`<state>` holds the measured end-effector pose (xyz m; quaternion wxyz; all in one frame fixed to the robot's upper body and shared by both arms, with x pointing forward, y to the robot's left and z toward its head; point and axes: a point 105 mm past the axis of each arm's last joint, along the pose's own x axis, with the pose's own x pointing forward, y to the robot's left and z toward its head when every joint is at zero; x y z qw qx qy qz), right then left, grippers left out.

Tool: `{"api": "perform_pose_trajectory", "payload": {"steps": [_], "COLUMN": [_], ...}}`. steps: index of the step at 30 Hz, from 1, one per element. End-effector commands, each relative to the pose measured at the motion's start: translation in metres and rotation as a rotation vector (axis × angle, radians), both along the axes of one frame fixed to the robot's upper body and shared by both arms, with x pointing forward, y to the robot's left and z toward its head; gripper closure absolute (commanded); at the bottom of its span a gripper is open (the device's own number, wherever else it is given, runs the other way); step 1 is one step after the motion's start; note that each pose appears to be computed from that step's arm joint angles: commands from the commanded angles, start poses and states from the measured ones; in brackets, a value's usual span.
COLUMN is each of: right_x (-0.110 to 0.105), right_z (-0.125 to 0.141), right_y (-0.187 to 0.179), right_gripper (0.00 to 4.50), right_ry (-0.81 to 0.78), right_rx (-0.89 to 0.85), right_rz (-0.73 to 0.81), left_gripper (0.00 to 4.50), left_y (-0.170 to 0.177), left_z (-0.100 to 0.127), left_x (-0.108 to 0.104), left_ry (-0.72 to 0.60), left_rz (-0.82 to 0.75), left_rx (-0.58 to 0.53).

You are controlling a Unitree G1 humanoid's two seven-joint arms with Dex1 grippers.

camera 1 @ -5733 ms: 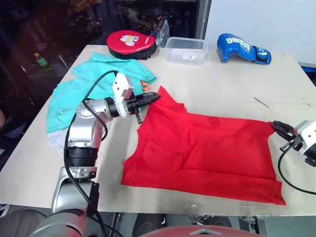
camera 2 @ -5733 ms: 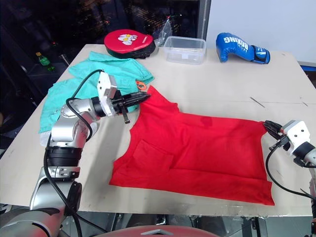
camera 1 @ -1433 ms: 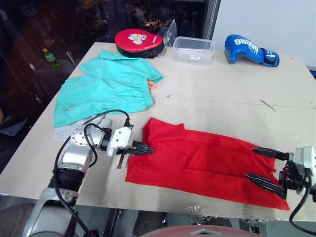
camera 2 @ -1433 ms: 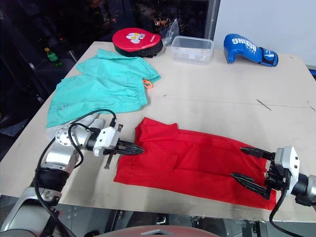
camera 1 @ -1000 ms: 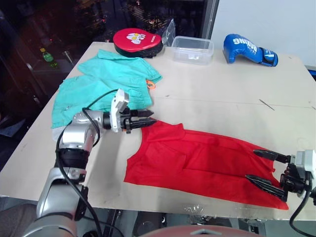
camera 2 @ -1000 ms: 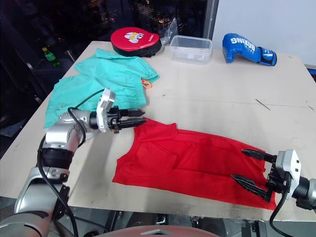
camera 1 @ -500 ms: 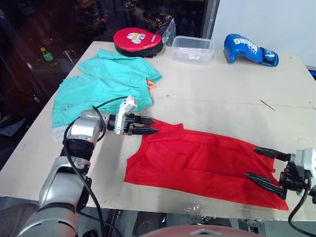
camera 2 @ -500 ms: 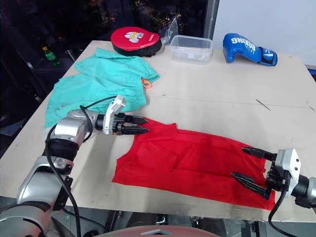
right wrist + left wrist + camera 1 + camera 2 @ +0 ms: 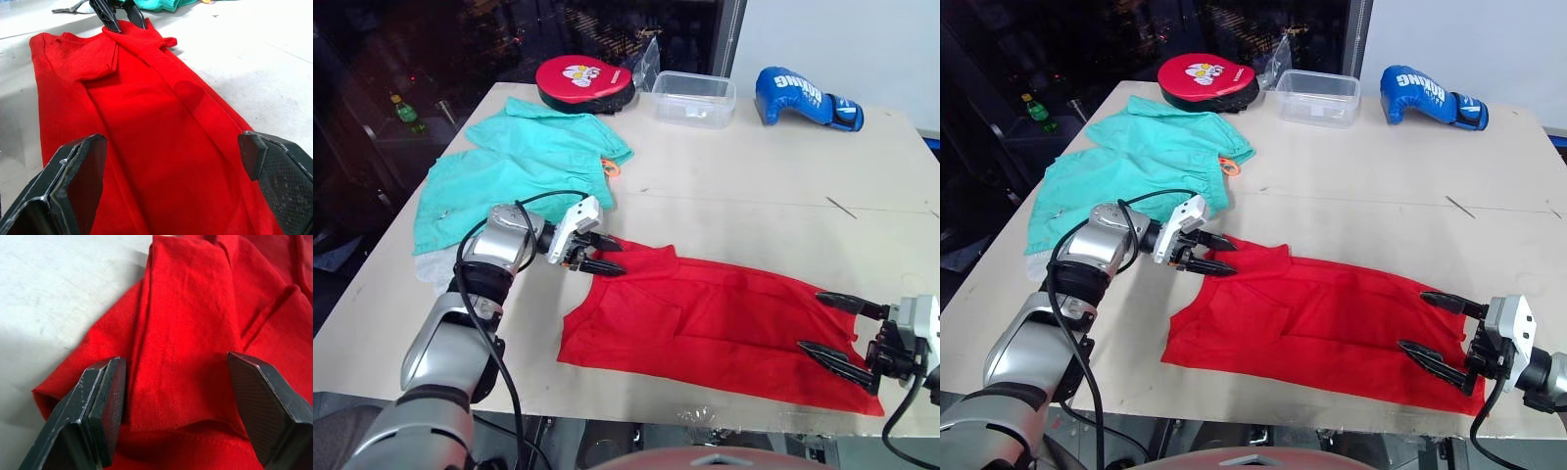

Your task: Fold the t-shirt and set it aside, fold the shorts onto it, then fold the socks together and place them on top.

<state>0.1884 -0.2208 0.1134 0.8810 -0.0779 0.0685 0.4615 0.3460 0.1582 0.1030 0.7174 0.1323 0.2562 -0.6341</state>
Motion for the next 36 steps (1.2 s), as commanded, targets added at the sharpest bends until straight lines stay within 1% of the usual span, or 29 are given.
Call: {"api": "perform_pose_trajectory", "payload": {"steps": [1,4,10,14,17,18,19,20,22,23,27,29,32,34,36], "right_x": [-0.001,-0.002,-0.003,-0.004,-0.004,-0.004,-0.004,-0.004,-0.004,-0.004,-0.003,-0.003,-0.003,-0.003,-0.003], "right_z": [0.006,0.005,0.004,0.004,0.004,0.004,0.004,0.004,0.004,0.004,0.003,0.003,0.003,0.003,0.003], "right_y": [-0.001,-0.002,-0.002,-0.001,-0.001,-0.001,-0.001,-0.001,-0.002,-0.002,-0.003,-0.002,-0.002,-0.003,-0.004], "right_gripper": [0.00,0.00,0.00,0.00,0.00,0.00,0.00,0.00,0.00,0.00,0.00,0.00,0.00,0.00,0.00], "right_ry": [-0.036,-0.035,-0.036,-0.032,-0.033,-0.033,-0.033,-0.033,-0.033,-0.033,-0.033,-0.034,-0.034,-0.034,-0.035], "right_rx": [-0.009,-0.020,-0.022,-0.021,-0.023,-0.024,-0.025,-0.025,-0.026,-0.027,-0.028,-0.027,-0.026,-0.027,-0.029], "right_rz": [0.004,0.003,0.000,0.004,0.003,0.003,0.003,0.003,0.002,0.001,-0.001,-0.002,-0.002,-0.005,-0.007], "left_gripper": [1.02,1.02,1.02,1.02,1.80,2.36,2.66,3.25,4.10,4.44,4.44,4.44,4.44,4.44,4.44], "left_y": [0.000,0.001,-0.006,-0.010,-0.012,-0.012,-0.012,-0.011,-0.010,-0.010,-0.010,-0.011,-0.017,-0.022,-0.027], "left_z": [0.001,0.001,0.008,0.009,0.009,0.008,0.008,0.007,0.006,0.006,0.008,0.011,0.023,0.030,0.037], "left_x": [-0.005,-0.007,-0.003,-0.005,-0.009,-0.010,-0.011,-0.012,-0.012,-0.011,-0.009,-0.006,-0.004,-0.008,-0.017], "left_ry": [0.038,0.040,0.032,0.040,0.054,0.057,0.058,0.059,0.056,0.053,0.022,0.001,-0.071,-0.142,-0.223], "left_rz": [-0.049,-0.067,-0.074,-0.096,-0.115,-0.119,-0.123,-0.126,-0.129,-0.130,-0.134,-0.130,-0.159,-0.217,-0.303], "left_rx": [0.004,0.013,-0.021,-0.028,-0.027,-0.026,-0.023,-0.020,-0.015,-0.013,-0.022,-0.042,-0.102,-0.123,-0.136]}}
